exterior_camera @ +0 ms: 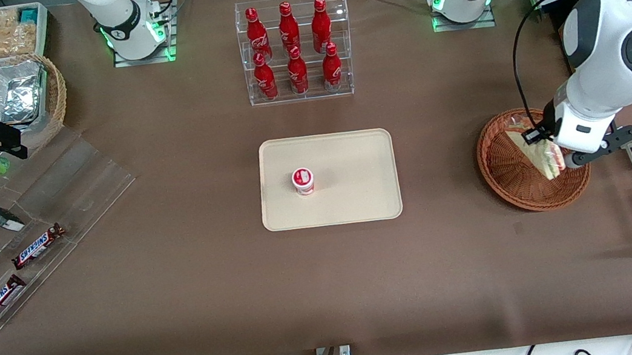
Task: Place sandwich from basket to tray
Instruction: 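Lift the sandwich and carry it over the cream tray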
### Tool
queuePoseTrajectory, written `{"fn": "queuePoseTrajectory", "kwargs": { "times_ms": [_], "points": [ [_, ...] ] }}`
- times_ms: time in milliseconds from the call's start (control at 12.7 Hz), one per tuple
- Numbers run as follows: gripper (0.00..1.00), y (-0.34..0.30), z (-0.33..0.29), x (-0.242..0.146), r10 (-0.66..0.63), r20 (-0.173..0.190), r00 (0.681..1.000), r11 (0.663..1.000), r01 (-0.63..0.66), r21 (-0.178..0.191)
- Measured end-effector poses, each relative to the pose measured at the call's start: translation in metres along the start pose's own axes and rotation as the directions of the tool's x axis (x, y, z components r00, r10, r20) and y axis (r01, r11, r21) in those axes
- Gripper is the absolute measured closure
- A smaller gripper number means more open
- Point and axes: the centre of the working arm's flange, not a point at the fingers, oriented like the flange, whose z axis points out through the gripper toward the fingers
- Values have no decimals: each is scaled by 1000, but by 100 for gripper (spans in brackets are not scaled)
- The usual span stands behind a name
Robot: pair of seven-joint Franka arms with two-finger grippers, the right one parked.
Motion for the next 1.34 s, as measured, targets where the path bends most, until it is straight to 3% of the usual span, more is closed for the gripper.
{"fn": "queuePoseTrajectory", "kwargs": {
  "times_ms": [236,471,943,1179,1336],
  "points": [
    [81,57,-25,-27,131,-3,991,990,-131,-56],
    [81,104,-31,-58,278,1,961,954,-276,-115],
    [85,184,-34,-113,424,-46,904,890,-426,-164],
    [85,218,-22,-133,429,-54,902,882,-431,-190],
    [85,240,-6,-144,411,-57,910,890,-414,-189]
  ]
}}
